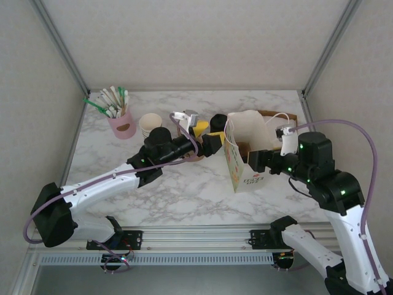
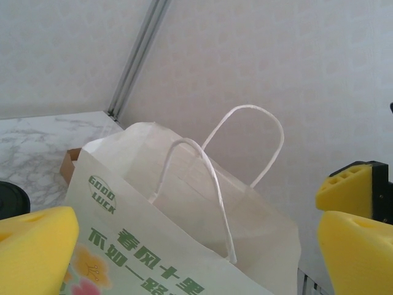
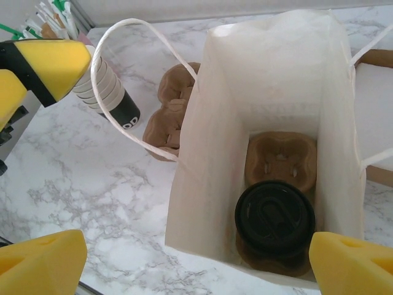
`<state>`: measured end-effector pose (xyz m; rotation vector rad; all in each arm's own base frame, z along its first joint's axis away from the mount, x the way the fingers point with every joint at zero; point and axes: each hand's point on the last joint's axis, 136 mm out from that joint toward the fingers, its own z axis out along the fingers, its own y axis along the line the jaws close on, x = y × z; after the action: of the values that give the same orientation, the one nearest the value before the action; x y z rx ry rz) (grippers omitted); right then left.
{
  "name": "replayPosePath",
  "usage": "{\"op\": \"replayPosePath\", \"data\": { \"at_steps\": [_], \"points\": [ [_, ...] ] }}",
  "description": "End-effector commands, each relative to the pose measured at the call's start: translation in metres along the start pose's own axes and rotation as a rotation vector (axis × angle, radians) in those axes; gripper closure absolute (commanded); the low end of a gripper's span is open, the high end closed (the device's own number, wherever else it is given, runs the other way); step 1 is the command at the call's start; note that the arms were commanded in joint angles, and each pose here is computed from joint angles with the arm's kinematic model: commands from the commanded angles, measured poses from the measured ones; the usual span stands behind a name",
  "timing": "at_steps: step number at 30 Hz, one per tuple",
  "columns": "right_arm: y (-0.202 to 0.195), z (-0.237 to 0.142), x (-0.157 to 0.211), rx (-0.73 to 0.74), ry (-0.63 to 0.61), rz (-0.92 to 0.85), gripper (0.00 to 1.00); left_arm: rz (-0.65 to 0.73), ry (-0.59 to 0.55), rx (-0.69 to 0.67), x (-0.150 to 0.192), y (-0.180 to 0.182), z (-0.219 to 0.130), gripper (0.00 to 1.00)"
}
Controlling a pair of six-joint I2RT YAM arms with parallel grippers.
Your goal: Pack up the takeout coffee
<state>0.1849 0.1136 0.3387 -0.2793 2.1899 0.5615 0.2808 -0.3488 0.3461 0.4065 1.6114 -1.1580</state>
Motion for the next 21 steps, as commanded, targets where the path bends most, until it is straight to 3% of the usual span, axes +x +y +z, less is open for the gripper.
{"op": "replayPosePath", "data": {
  "at_steps": [1,21],
  "points": [
    [0.0023,-0.0015,0.0009,-0.018,-0.011,0.02,0.06,0.028,-0.021,0.032,-0.0084,-0.0146,-0.0038,0.0],
    [0.0059,-0.0074,-0.0002,-0.028,0.001,0.033,0.01,0.06,-0.001,0.013,-0.0082,-0.0199,0.0059,0.0]
  ]
}}
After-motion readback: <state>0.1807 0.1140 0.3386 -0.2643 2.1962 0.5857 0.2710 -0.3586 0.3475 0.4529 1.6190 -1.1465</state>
